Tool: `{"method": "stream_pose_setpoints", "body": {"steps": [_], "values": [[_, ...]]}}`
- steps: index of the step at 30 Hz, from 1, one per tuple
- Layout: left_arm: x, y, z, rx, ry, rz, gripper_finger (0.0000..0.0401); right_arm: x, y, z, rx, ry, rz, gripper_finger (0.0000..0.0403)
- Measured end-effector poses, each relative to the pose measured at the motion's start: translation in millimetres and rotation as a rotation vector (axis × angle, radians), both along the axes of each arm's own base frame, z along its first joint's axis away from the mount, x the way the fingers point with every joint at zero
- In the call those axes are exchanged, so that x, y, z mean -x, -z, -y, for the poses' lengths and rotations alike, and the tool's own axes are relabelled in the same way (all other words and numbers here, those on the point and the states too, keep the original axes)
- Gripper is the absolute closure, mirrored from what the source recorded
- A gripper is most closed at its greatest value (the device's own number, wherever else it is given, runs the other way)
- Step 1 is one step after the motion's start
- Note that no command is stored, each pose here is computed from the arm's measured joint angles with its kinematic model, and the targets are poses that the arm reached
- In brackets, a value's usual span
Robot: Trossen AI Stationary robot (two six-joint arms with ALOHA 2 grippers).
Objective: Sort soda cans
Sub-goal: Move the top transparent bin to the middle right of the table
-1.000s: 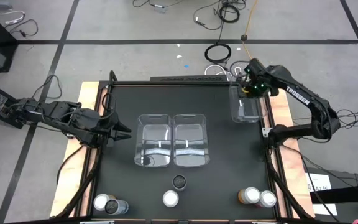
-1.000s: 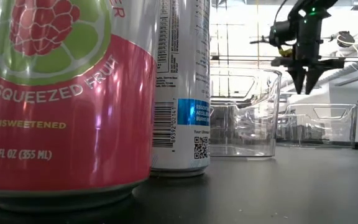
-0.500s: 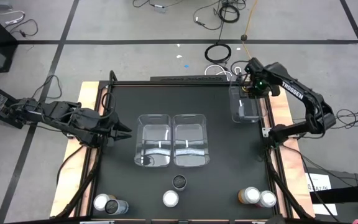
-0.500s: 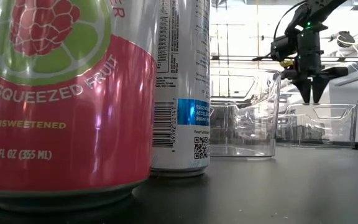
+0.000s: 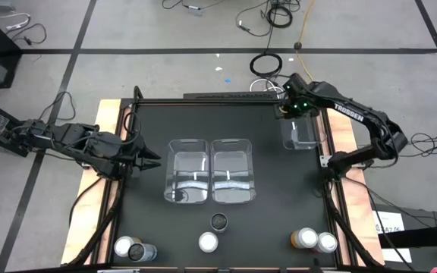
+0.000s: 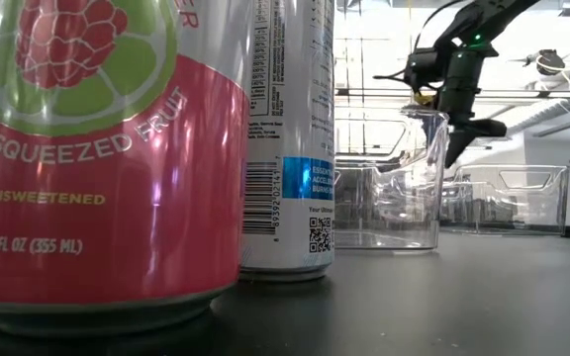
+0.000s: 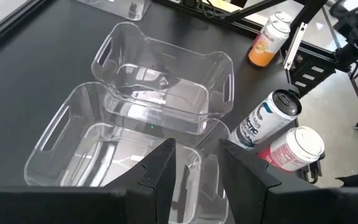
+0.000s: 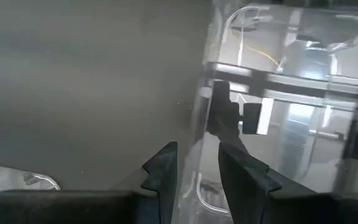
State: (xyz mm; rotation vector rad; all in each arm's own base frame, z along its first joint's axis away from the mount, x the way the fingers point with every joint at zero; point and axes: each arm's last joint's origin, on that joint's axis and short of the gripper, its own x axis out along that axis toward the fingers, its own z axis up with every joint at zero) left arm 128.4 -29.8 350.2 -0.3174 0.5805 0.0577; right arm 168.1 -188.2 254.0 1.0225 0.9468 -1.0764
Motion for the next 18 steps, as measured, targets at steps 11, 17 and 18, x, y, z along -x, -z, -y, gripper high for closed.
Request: {"method": "stream_pose_setpoints", "body": {"steps": [11, 17, 18], "values": [[0.0, 0.0, -0.1, -0.001, -0.001, 0.000, 0.0273, -20.5, 37.0, 9.1, -0.079, -0.008, -0.132, 0.0293], [0.0, 0.1, -0.1, -0.001, -0.002, -0.001, 0.0273, -26.4, 48.2, 11.9, -0.099, -0.008, -0.156, 0.0299], [0.1, 0.1, -0.1, -0.001, -0.002, -0.001, 0.0273, -27.7, 49.9, 11.2, -0.106, -0.013, -0.161, 0.0307]]}}
